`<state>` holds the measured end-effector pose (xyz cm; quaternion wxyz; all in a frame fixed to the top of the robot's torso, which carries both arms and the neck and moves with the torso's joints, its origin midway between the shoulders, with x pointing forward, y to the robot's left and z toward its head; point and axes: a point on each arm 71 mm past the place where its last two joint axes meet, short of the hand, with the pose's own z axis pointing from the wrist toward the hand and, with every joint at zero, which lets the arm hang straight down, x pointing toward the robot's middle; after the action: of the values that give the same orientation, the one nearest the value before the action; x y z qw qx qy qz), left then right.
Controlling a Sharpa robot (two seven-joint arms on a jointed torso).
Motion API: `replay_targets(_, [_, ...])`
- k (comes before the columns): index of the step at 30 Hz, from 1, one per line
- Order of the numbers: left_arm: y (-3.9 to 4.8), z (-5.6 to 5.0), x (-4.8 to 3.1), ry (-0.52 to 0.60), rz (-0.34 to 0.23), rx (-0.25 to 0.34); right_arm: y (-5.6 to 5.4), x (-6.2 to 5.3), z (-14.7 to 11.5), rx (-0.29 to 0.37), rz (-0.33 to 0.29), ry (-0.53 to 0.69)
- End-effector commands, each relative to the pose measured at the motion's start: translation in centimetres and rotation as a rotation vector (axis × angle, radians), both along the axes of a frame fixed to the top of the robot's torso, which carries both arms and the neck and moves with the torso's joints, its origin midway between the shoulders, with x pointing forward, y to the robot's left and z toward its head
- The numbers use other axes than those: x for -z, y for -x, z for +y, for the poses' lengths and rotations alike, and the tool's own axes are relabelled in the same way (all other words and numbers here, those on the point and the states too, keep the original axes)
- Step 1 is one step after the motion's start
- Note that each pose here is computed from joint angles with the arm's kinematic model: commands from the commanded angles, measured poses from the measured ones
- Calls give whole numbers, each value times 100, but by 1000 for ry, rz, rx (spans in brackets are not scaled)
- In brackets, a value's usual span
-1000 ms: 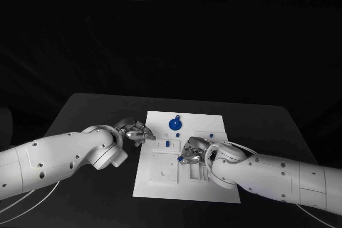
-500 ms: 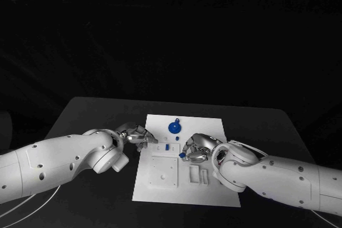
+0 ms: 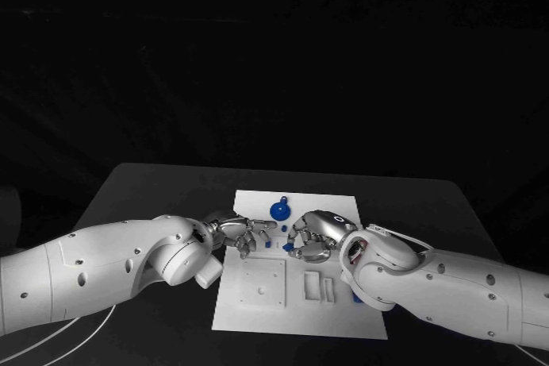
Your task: Assemble the parts on the task board
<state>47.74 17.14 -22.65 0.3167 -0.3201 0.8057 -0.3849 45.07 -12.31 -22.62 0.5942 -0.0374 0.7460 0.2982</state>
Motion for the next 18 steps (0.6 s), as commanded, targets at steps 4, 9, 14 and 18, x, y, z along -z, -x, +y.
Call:
replay_targets(4, [60, -137, 24, 27, 80, 41, 24, -56, 90, -55, -60, 11])
replay_targets(9, [68, -160, 28, -3, 73, 59, 26, -80, 107, -59, -68, 6])
replay_targets(14, [70, -171, 34, -39, 62, 68, 31, -117, 117, -61, -79, 0])
replay_targets(18, [71, -178, 36, -50, 60, 73, 28, -147, 118, -60, -87, -3])
